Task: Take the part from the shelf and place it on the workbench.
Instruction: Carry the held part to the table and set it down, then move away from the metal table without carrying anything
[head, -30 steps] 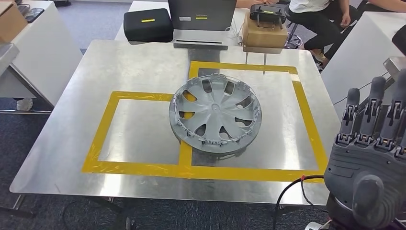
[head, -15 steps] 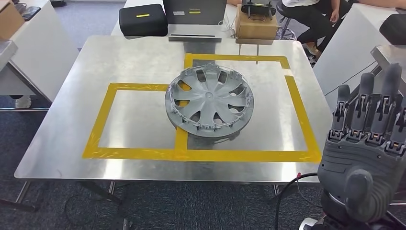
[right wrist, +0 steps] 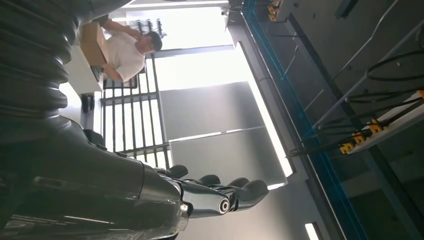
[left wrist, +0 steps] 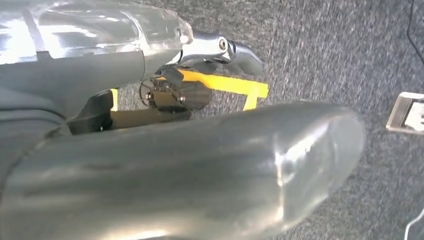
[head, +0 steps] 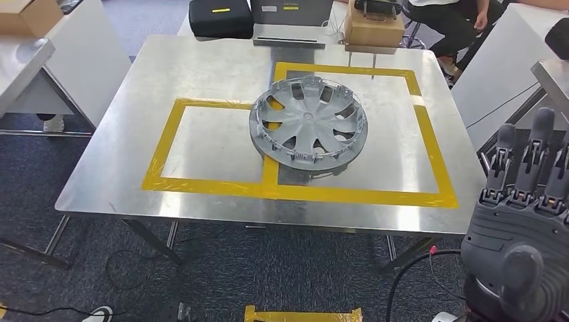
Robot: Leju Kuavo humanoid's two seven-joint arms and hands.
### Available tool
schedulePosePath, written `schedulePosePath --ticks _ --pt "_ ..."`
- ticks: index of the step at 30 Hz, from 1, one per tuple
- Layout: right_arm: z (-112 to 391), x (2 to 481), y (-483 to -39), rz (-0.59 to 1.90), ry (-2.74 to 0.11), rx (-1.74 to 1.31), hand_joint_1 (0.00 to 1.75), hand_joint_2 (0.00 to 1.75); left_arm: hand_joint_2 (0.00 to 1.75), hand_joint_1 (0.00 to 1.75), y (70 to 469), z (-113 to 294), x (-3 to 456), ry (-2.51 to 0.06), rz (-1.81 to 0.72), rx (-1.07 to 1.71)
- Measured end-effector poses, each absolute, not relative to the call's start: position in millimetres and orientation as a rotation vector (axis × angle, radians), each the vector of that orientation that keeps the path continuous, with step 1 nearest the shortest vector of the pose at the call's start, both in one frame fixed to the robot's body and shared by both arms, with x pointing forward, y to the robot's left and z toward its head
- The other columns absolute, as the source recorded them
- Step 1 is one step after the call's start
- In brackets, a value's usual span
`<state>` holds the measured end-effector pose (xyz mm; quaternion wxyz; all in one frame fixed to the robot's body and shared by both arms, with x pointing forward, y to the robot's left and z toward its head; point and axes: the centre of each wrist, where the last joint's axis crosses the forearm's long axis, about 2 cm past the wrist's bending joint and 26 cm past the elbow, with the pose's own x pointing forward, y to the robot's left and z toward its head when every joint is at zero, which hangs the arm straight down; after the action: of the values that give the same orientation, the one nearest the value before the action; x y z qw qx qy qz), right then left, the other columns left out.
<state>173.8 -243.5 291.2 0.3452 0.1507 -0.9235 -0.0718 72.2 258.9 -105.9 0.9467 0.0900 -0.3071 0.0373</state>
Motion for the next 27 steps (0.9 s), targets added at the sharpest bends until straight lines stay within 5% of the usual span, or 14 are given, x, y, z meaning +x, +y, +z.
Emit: schedulePosePath --ticks 27 --pt "286.4 169.7 -250.3 -0.184 -2.409 0.195 0.00 1.75 0.00 0.00 264.2 -106.2 72.2 -0.630 0.072 0.186"
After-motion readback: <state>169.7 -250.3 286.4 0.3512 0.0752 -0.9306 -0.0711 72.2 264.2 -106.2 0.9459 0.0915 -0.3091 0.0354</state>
